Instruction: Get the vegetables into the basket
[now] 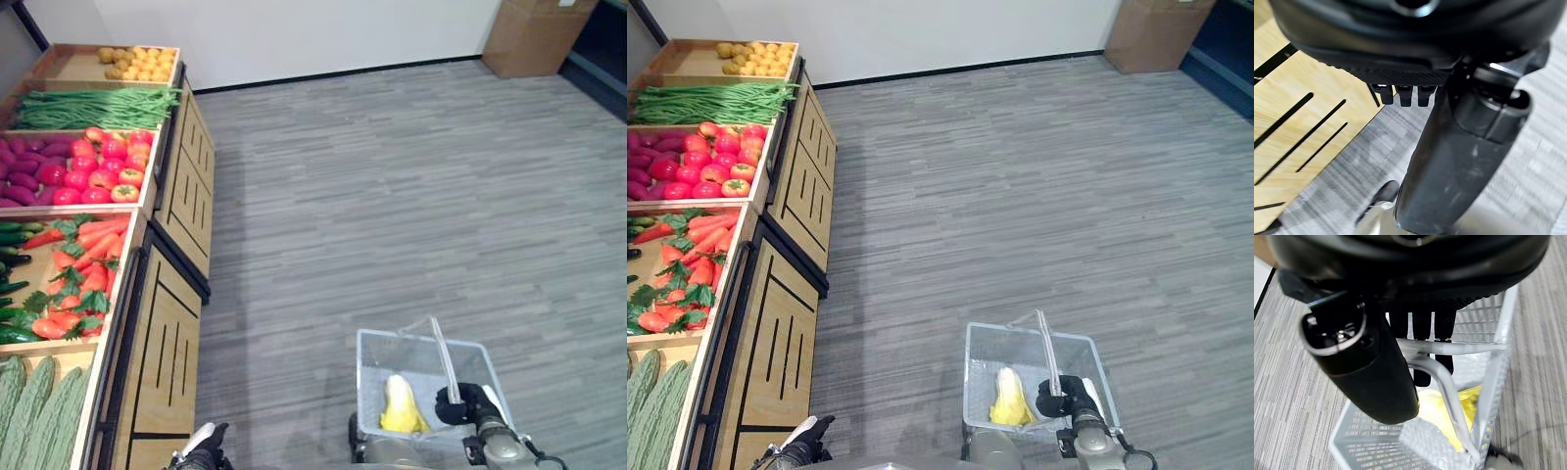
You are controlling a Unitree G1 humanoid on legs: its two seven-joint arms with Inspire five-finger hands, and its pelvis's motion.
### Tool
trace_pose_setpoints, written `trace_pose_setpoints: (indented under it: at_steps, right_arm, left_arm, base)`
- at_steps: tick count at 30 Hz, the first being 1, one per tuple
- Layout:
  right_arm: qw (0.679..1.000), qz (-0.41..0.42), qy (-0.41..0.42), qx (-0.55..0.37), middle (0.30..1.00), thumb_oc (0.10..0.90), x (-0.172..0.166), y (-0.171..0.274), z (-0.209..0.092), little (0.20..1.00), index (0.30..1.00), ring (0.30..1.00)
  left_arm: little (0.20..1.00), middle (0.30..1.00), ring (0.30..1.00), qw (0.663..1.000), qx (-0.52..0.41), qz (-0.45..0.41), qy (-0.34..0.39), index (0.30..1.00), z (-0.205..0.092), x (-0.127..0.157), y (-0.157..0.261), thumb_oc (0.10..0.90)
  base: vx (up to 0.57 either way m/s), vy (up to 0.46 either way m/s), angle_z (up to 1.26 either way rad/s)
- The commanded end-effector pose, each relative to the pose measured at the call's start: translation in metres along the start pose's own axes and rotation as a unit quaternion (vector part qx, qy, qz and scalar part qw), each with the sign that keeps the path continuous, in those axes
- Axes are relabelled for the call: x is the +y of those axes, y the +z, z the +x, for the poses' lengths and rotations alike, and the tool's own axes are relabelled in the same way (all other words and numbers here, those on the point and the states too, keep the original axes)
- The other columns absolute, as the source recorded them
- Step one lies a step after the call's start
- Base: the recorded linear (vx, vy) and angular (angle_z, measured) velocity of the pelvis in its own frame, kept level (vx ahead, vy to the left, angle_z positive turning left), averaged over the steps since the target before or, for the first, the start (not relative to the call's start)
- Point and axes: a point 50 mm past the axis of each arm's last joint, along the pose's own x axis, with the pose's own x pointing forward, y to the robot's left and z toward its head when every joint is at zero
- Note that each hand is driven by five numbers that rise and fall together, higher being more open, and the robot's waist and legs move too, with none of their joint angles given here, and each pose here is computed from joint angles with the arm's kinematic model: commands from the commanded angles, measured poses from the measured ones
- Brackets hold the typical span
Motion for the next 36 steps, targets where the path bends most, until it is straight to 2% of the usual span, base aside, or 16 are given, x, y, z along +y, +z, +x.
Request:
trace_pose_setpoints:
  at_steps: [1,14,28,36]
  right_arm:
    - [0.996,-0.008,-0.037,-0.079,0.3,0.4,-0.026,0.026,0.002,0.3,0.3,0.3]
    - [0.995,-0.022,-0.073,-0.071,0.3,0.4,-0.045,0.023,0.002,0.3,0.3,0.3]
    - [0.997,-0.041,-0.022,-0.058,0.3,0.4,-0.014,0.018,0.003,0.3,0.3,0.3]
    - [0.995,-0.044,0.001,-0.088,0.3,0.4,0.001,0.038,0.007,0.3,0.3,0.3]
  left_arm:
    - [1.0,1.0,1.0,0.999,-0.004,-0.017,0.032,1.0,0.002,0.015,0.003,0.9]
    - [1.0,1.0,1.0,0.999,-0.021,0.005,0.032,1.0,0.005,0.016,0.018,0.9]
    - [1.0,1.0,1.0,0.999,-0.003,0.015,0.037,1.0,0.004,0.026,0.003,0.9]
    - [1.0,1.0,1.0,0.998,-0.016,0.021,0.055,1.0,0.007,0.04,0.011,0.9]
  base:
    - [0.06,-0.125,0.08]
    - [0.11,-0.063,0.26]
    - [0.15,0.191,-0.23]
    - [0.07,0.128,-0.1]
